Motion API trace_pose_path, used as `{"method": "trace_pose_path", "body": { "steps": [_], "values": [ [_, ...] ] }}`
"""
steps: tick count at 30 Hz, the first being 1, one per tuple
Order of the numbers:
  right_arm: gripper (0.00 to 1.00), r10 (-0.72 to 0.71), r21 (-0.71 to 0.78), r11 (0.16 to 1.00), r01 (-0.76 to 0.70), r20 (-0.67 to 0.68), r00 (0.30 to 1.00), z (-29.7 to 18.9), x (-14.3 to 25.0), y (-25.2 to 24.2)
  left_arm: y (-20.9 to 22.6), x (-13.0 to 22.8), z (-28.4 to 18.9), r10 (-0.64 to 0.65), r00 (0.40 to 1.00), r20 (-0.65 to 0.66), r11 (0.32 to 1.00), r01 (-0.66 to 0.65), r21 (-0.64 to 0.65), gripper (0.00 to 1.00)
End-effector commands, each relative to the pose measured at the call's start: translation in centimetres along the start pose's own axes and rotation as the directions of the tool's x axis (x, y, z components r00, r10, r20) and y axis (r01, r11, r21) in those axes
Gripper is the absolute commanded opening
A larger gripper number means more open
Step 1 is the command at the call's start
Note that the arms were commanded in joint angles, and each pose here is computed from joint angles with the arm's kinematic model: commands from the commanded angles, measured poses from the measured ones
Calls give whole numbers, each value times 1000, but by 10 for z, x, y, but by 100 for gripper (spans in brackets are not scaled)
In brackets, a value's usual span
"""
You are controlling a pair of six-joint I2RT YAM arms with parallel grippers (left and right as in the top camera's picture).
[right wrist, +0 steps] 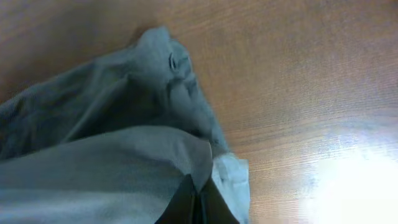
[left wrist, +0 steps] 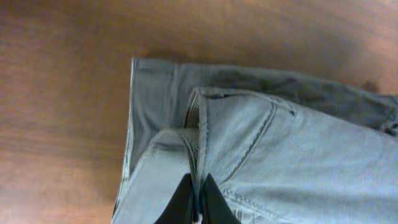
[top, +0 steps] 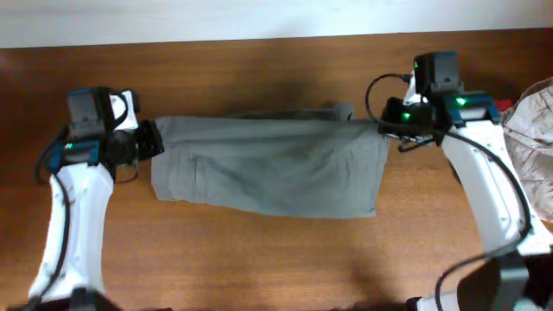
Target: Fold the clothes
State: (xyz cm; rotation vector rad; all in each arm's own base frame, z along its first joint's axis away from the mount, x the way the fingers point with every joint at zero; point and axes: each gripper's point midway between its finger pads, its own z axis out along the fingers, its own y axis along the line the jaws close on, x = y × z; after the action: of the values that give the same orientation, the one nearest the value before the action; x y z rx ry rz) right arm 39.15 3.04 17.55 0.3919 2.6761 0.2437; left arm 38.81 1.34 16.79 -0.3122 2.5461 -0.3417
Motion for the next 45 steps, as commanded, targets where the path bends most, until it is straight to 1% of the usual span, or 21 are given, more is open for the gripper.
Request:
{"method": "trace_pose_path", "body": {
  "steps": [1, 3, 4, 5, 10, 11, 13, 14, 16, 18, 21, 24, 25, 26, 28, 30, 35, 39, 42, 43, 45],
  "values": [
    [4, -59, 37, 998, 57, 70, 996, 16, -26, -4, 2, -18, 25, 37, 999, 34, 999, -37, -4, 9],
    [4, -60, 35, 998, 57, 89, 994, 27, -34, -3, 1, -24, 40, 48, 998, 45, 999, -48, 2, 12],
    [4, -62, 31, 998, 59, 103, 993, 34, -40, -1, 1, -26, 50, 53, 997, 48, 999, -53, 5, 19],
    [4, -62, 30, 998, 59, 106, 992, 37, -41, -1, 1, -26, 53, 54, 997, 48, 999, -54, 5, 21],
    [5, -71, 31, 997, 68, 134, 988, 60, -54, 0, 6, -31, 79, 58, 997, 55, 998, -58, 4, 22],
    [11, -96, 35, 995, 92, 145, 985, 63, -58, 0, 6, -34, 82, 61, 996, 66, 998, -61, 6, 22],
    [59, -162, 46, 987, 156, 165, 973, 64, -64, 1, 5, -40, 82, 66, 994, 90, 998, -67, 9, 27],
    [71, -183, 62, 983, 175, 169, 968, 64, -65, -2, 4, -42, 80, 67, 993, 96, 998, -68, 10, 31],
    [79, -192, 98, 979, 178, 170, 966, 60, -66, -9, 2, -44, 75, 78, 993, 94, 997, -80, 14, 34],
    [80, -180, 106, 981, 165, 155, 971, 52, -62, -16, -6, -43, 67, 108, 991, 81, 993, -111, 35, 34],
    [76, -165, 19, 986, 164, 81, 983, 36, -39, -8, -27, -30, 55, 182, 982, 47, 975, -186, 119, 34],
    [61, -166, -110, 980, 164, -14, 986, 27, -10, 13, -48, -13, 55, 303, 953, 17, 938, -302, 169, 29],
    [53, -156, -166, 976, 144, -64, 986, 26, 3, 25, -59, -7, 57, 373, 928, 17, 911, -369, 184, 24],
    [38, -153, -216, 968, 127, -110, 982, 27, 16, 37, -71, -2, 60, 443, 896, 25, 876, -439, 200, 21],
    [18, -186, -261, 954, 146, -137, 973, 30, 27, 54, -92, 5, 64, 551, 833, 53, 807, -548, 220, 17],
    [8, -186, -266, 954, 138, -162, 969, 38, 36, 69, -109, 7, 72, 616, 784, 83, 757, -618, 212, 15],
    [7, -177, -274, 955, 111, -226, 958, 70, 57, 100, -123, 23, 115, 667, 744, 42, 726, -662, 186, 11],
    [4, -197, -265, 957, 120, -284, 938, 113, 76, 112, -104, 49, 159, 661, 747, -67, 745, -643, 179, 4],
    [4, -189, -219, 968, 121, -323, 927, 137, 85, 102, -70, 49, 174, 579, 800, -154, 813, -580, 44, 0],
    [4, -182, -194, 974, 121, -334, 925, 144, 87, 96, -51, 44, 176, 513, 839, -181, 847, -530, -53, 1],
    [4, -173, -156, 980, 125, -354, 919, 156, 92, 87, -27, 37, 176, 423, 886, -187, 878, -452, -158, 0]
  ]
}}
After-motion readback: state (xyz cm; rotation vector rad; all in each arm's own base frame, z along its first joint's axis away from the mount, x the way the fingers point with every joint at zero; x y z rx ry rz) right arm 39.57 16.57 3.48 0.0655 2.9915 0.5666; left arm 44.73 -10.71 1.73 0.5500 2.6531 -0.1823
